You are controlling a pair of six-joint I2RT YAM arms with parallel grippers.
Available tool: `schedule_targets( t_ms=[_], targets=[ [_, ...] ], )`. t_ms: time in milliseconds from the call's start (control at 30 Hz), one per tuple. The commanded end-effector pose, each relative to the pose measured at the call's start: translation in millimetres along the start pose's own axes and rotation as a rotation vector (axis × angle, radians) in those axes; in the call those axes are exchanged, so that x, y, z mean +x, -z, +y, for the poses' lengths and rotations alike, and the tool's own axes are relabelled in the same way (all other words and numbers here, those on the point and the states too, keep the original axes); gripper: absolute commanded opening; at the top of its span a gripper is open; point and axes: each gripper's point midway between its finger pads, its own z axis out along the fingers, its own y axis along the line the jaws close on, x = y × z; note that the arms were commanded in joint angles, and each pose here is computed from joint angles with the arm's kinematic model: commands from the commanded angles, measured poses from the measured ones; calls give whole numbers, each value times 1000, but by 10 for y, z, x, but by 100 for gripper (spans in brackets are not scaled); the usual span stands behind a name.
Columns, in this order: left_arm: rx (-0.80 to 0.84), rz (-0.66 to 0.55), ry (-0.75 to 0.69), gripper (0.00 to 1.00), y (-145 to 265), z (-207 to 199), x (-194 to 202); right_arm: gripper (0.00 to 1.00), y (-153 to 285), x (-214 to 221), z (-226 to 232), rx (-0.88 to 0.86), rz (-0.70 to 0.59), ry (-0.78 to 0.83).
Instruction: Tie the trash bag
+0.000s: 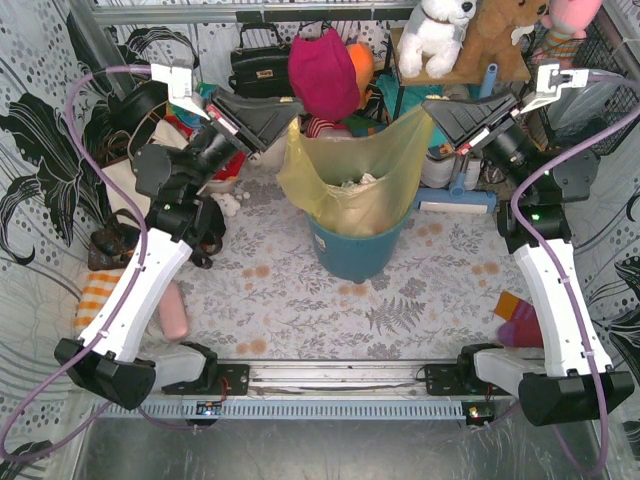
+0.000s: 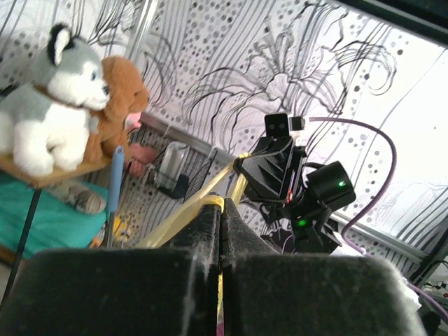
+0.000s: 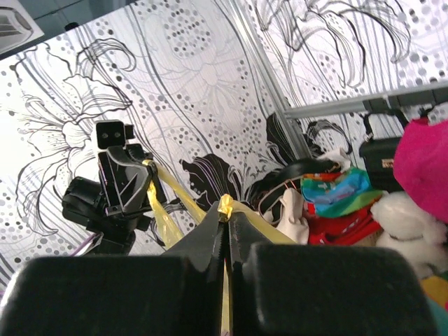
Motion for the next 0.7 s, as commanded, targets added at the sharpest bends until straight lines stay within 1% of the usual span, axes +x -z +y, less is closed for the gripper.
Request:
schedule_targets(
  t_ms=[0,200,300,333,400,467,533,567,600,633,667],
  targets=[
    [142,-77,-46,0,-131,-391,-334,0,-79,-309,407,-113,-64,68],
    [172,-100,-36,1,-345,-353,-461,0,-152,-425,446,-120,-86,88],
    [164,-91,57,3,-425,-122,-313,0,-158,-341,291,-81,-70,81],
    [188,-77,93,4,-415,-91,-226,0,-129,-276,209,-57,-64,69],
    [253,-67,155,9,-346,-91,-81,0,-55,-134,51,-16,-54,49],
    [327,-77,188,20,-262,-157,5,0,-4,-21,-50,6,-40,30],
    [362,-54,197,28,-270,-210,51,0,18,21,-61,6,-31,22],
    [364,-31,195,33,-307,-218,77,3,16,23,-45,-1,-26,21],
    [371,-10,184,41,-351,-261,87,12,6,1,-5,-12,-26,28],
    [374,8,173,46,-398,-306,105,23,-1,-21,31,-21,-25,33],
    [371,21,161,49,-439,-332,110,31,-12,-46,67,-30,-26,38]
  ],
)
